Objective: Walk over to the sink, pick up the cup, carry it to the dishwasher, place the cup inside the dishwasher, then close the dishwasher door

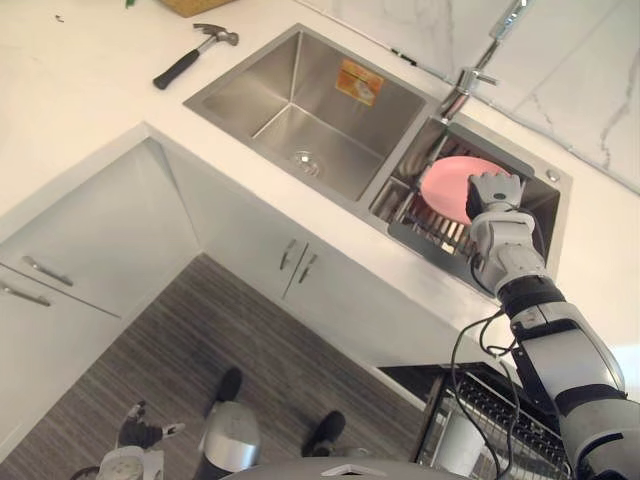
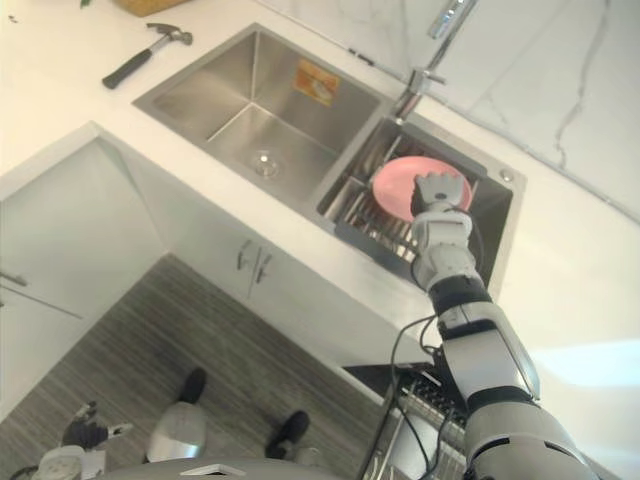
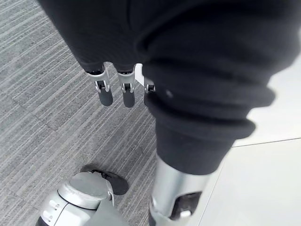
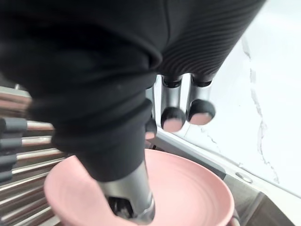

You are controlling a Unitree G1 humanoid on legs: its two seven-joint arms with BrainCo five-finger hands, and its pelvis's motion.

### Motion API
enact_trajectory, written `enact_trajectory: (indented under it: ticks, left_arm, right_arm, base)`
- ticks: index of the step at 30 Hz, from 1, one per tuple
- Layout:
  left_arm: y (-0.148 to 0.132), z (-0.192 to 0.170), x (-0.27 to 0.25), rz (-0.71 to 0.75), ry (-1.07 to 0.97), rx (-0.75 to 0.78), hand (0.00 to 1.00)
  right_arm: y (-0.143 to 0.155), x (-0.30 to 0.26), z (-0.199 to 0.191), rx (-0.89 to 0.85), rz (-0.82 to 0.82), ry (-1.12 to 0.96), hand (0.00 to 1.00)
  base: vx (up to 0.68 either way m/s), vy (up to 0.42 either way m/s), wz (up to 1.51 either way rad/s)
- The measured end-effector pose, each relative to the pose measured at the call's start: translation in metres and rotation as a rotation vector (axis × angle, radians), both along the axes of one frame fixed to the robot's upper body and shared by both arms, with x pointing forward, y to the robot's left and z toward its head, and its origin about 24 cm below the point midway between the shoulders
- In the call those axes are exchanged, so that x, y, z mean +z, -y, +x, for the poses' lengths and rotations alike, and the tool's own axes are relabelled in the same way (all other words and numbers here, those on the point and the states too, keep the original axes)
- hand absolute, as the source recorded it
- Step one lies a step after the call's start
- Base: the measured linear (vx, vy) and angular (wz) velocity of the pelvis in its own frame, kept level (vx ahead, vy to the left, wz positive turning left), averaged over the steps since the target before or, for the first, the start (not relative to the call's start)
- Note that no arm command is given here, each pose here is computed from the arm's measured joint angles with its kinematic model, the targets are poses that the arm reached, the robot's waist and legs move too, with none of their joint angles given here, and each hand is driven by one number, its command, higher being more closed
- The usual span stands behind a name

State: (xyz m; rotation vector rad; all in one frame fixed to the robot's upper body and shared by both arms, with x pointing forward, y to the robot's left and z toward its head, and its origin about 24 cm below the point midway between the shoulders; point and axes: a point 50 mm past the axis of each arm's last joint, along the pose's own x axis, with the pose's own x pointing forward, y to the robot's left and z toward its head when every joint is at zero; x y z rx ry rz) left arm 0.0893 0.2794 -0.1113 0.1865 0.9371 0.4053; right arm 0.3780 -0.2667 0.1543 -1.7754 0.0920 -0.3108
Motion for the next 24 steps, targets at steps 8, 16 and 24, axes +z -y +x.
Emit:
enact_trajectory:
  ticks: [8, 16, 24]
  left_arm:
    - [-0.001, 0.019, 0.001, -0.006, 0.028, 0.001, 0.00]
    - [0.001, 0.013, -0.009, -0.026, -0.026, 0.016, 0.00]
    - [0.003, 0.014, -0.009, -0.035, -0.026, 0.008, 0.00]
  right_arm:
    - [-0.002, -0.009, -0.003, 0.028, 0.003, -0.022, 1.00]
    - [-0.008, -0.019, -0.004, 0.100, 0.143, -0.025, 0.00]
    - [-0.012, -0.022, -0.008, 0.176, 0.321, 0.006, 0.00]
  base:
    - [0.01, -0.001, -0.12]
    - [-0.03, -0.001, 0.00]
    - [0.01, -0.005, 0.00]
